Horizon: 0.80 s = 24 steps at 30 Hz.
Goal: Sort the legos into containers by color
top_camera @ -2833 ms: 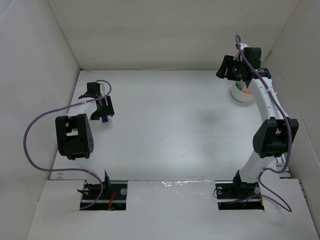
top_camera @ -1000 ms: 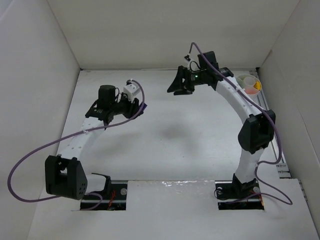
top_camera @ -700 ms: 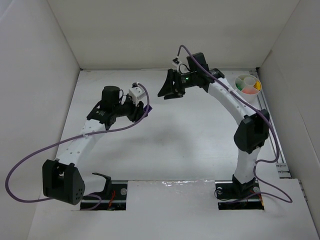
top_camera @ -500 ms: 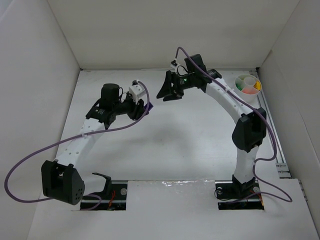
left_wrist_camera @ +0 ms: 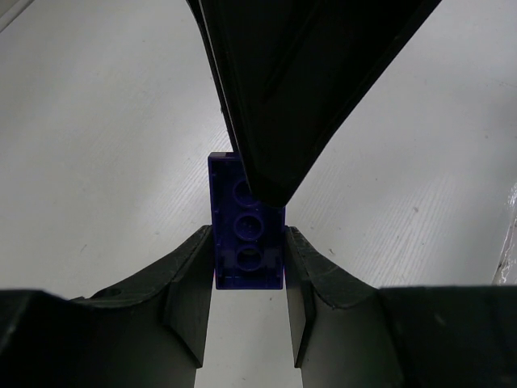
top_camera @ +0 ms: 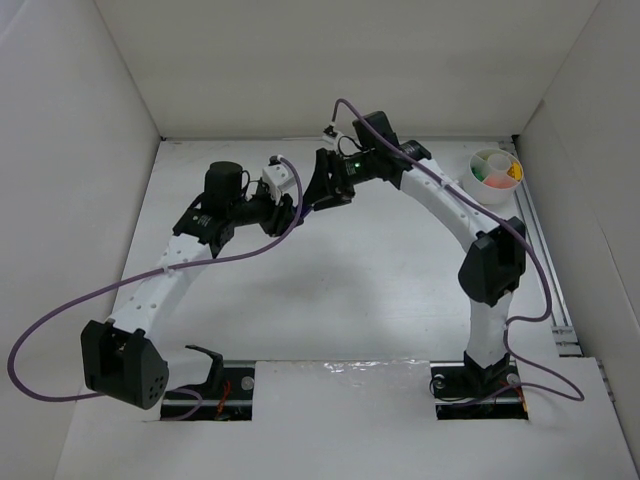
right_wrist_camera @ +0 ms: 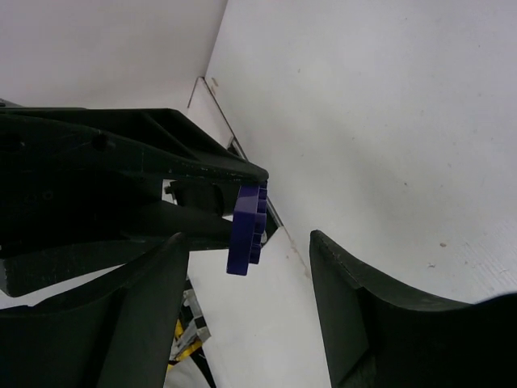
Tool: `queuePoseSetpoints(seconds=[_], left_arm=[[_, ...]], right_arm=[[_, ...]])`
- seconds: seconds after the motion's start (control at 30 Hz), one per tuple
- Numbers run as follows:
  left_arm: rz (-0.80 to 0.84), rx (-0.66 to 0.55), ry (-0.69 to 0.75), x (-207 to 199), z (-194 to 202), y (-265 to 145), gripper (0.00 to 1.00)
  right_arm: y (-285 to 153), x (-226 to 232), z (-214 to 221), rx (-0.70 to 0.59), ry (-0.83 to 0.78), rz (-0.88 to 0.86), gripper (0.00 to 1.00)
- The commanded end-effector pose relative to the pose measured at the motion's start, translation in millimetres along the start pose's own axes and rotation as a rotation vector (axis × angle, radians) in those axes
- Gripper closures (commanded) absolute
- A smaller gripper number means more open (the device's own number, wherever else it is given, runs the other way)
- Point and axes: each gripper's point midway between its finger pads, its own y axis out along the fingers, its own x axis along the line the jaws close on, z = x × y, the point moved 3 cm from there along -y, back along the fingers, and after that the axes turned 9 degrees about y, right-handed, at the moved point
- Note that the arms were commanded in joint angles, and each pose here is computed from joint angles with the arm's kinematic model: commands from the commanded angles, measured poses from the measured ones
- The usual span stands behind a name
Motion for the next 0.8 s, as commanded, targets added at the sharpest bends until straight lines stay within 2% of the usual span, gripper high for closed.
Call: queuePoseSetpoints(seconds=[0.0,0.23,0.27,0.37,0.4,0.43,0.5,0.57,0.6,0.63,0.73,0.77], left_arm=[[0.000,-0.055,0.037,2,-23,-3,1.00],[-0.006,-0.068,0.048,4,-30,-4,1.00],[-0.009,-0.074,0.054,5,-31,-4,1.00],[-0.009,-0.074,0.045,5,-31,-4,0.98],[-0.009,-0.074,0.045,5,-31,-4,0.97],[-0.009,-0.074,0.045,5,-31,-4,0.96],[-0.008,-0.075,0.036,4,-31,-4,0.87],[-0.021,-0.069,0.026,6,-31,-4,0.76],[-0.020,-0.069,0.015,5,-31,-4,0.69],[-0.017,-0.063,0.010,4,-29,-4,0.55],[-0.022,-0.051,0.003,5,-27,-5,0.38],[-0.032,-0.047,0.003,4,-27,-8,0.23]], right_arm=[[1,18,0,0.012,-0.053,-0.041,0.33],[8,19,7,0.038,-0.073,-0.049,0.54],[8,19,7,0.038,-0.073,-0.049,0.61],[7,22,5,0.033,-0.079,-0.053,0.73],[8,20,4,0.025,-0.089,-0.044,0.82],[8,20,4,0.025,-0.089,-0.043,0.86],[8,16,1,0.006,-0.107,-0.021,0.92],[6,14,-2,-0.021,-0.127,0.012,0.94],[4,13,-3,-0.037,-0.141,0.029,0.95],[-2,10,-9,-0.066,-0.165,0.047,0.95],[-31,-6,-28,-0.171,-0.192,0.143,0.97],[-40,-15,-34,-0.200,-0.184,0.180,0.97]])
